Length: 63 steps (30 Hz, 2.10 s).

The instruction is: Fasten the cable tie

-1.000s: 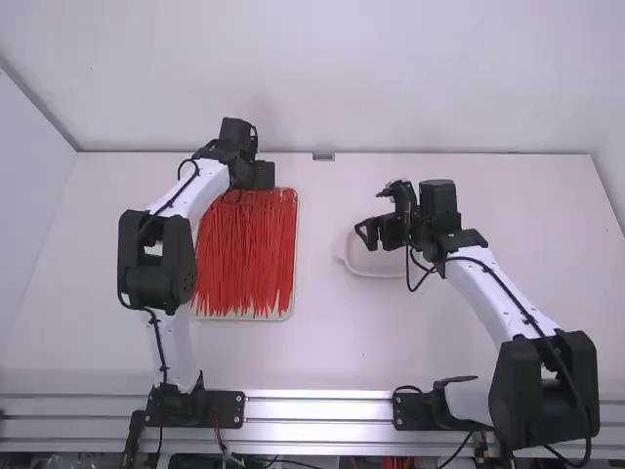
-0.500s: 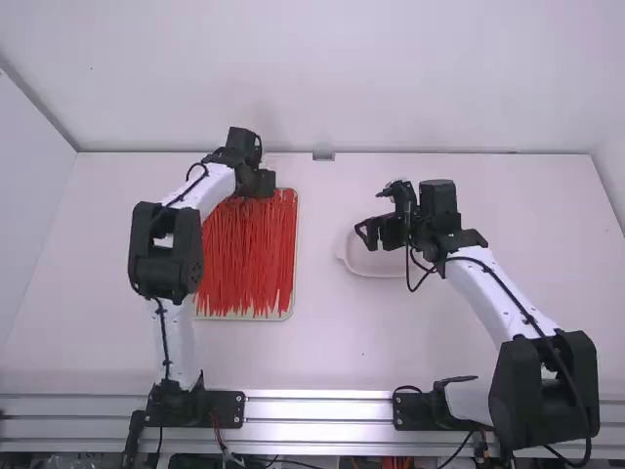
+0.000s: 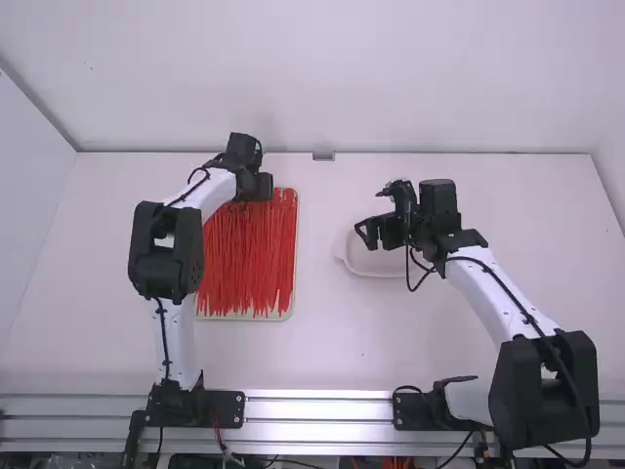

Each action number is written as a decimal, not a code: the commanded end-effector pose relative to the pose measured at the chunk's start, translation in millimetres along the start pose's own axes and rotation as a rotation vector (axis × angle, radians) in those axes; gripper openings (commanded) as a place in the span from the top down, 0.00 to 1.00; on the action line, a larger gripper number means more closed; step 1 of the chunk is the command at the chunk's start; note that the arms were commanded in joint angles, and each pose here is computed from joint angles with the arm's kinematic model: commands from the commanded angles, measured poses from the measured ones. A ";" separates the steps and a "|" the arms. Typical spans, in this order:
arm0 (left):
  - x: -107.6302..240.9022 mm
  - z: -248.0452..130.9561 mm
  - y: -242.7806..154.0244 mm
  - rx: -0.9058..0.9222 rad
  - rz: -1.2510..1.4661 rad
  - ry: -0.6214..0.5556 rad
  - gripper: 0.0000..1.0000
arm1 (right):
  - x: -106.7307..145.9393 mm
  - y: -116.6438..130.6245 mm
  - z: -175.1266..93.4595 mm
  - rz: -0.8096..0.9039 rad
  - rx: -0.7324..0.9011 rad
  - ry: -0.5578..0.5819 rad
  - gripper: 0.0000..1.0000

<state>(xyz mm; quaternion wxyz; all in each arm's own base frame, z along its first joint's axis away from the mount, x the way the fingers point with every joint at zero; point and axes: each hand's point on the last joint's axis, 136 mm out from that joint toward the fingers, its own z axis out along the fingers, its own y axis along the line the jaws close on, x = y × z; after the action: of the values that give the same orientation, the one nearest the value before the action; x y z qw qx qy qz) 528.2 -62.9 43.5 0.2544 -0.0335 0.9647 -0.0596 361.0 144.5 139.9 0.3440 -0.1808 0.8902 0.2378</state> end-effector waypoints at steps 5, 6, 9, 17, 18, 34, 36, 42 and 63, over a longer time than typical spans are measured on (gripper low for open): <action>6.4 5.2 2.8 -0.011 -0.004 0.001 0.40 | -10.4 0.8 -1.5 -0.010 -0.001 -0.016 0.01; 6.7 6.4 2.8 -0.010 -0.005 -0.003 0.41 | -10.3 0.6 -1.6 -0.010 -0.001 -0.016 0.01; 8.8 9.0 3.4 -0.009 -0.005 -0.007 0.43 | -10.3 0.6 -1.6 -0.010 -0.001 -0.016 0.01; 13.2 15.8 4.5 -0.011 -0.005 0.002 0.48 | -10.4 0.7 -1.6 -0.010 -0.002 -0.016 0.01; 13.5 16.0 4.6 -0.011 -0.004 0.003 0.49 | -10.5 0.8 -1.5 -0.010 -0.001 -0.016 0.01; 19.4 29.8 6.8 -0.016 -0.008 0.012 0.55 | -10.4 0.6 -1.6 -0.008 -0.001 -0.016 0.01; 17.2 29.5 6.4 -0.014 -0.008 0.005 0.56 | -10.5 0.8 -1.5 -0.008 -0.001 -0.016 0.01; 19.2 29.7 6.9 -0.016 -0.008 0.012 0.60 | -10.5 0.6 -1.6 -0.007 -0.001 -0.016 0.01; 19.4 29.5 10.9 -0.021 -0.015 0.015 0.75 | -10.4 0.6 -1.6 -0.007 -0.001 -0.016 0.01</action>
<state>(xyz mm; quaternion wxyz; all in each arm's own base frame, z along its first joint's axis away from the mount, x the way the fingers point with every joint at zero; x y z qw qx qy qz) 529.8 -61.9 16.3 0.2570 -0.0373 0.9640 -0.0575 360.4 144.5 139.4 0.3426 -0.1811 0.8907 0.2378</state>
